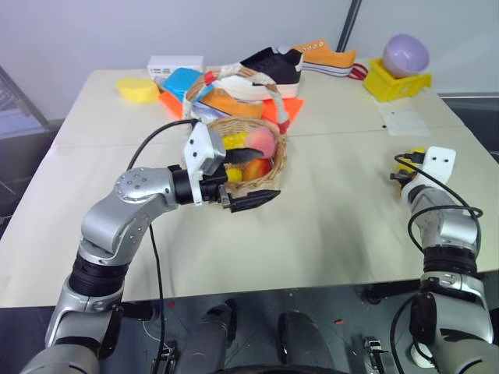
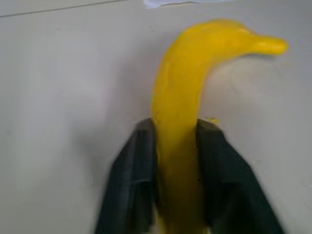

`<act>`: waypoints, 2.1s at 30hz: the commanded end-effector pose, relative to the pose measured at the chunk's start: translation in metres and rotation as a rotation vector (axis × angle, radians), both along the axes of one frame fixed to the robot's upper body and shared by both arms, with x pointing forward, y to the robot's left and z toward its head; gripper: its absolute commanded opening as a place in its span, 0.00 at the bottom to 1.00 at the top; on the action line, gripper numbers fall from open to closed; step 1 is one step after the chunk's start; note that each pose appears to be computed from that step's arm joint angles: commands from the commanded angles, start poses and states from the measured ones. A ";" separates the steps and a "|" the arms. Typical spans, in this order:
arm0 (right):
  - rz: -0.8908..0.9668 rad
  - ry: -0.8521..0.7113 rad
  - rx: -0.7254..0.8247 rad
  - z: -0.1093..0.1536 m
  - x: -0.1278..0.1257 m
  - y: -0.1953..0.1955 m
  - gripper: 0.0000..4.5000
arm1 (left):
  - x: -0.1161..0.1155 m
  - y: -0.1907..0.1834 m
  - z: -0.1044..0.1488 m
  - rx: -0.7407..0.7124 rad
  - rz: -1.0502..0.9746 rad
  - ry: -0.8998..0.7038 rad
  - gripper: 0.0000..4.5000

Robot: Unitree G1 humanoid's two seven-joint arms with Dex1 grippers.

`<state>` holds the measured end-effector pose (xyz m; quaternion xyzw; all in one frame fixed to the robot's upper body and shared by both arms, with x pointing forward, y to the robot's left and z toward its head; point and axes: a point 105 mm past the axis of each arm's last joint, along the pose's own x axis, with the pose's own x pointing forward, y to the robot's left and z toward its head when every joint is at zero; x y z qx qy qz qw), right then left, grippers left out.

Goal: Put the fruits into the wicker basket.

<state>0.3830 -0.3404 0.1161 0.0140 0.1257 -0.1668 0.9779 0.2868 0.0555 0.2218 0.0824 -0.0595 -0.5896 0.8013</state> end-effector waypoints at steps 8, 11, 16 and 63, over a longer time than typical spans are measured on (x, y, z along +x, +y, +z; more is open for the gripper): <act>0.919 -0.142 -0.420 0.085 -0.085 0.110 0.15 | 0.020 0.089 0.003 -0.030 0.277 -0.027 1.00; 1.342 -0.172 -0.246 0.094 -0.136 0.180 0.15 | 0.020 0.109 -0.001 -0.028 0.305 -0.017 1.00; 1.594 -0.230 -0.174 0.102 -0.146 0.249 0.15 | 0.021 0.114 -0.001 -0.027 0.301 -0.010 1.00; 0.937 -0.478 -0.087 0.132 0.014 0.242 0.36 | 0.000 0.091 0.005 -0.158 0.242 -0.030 1.00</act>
